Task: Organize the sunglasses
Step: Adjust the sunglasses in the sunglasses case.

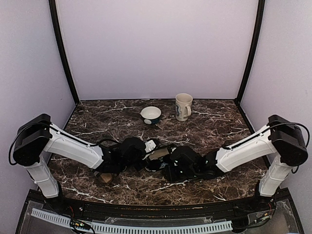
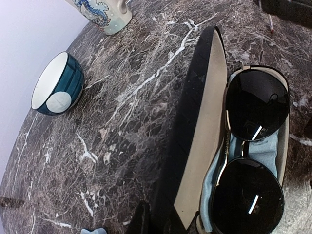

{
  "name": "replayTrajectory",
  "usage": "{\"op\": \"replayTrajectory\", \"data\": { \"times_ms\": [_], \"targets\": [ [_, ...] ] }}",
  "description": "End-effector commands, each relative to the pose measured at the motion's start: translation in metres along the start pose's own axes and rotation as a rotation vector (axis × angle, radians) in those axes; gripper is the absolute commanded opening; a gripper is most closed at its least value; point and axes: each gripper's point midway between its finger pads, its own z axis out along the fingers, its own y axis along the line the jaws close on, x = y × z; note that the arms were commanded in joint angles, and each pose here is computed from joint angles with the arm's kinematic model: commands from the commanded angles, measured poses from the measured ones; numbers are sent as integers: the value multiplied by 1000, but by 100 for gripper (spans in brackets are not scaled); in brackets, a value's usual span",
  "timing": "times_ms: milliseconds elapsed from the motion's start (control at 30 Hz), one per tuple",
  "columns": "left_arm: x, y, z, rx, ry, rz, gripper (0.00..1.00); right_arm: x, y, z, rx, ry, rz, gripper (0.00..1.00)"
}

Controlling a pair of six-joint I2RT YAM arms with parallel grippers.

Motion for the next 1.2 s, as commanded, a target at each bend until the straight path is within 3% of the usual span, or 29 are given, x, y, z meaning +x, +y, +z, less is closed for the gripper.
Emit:
{"op": "replayTrajectory", "data": {
  "times_ms": [0, 1167],
  "targets": [
    [-19, 2, -3, -12, -36, -59, 0, -7, 13, 7, -14, -9, 16, 44],
    [-15, -13, -3, -2, 4, -119, 0, -17, 20, 18, -18, -26, 61, 40]
  ]
}}
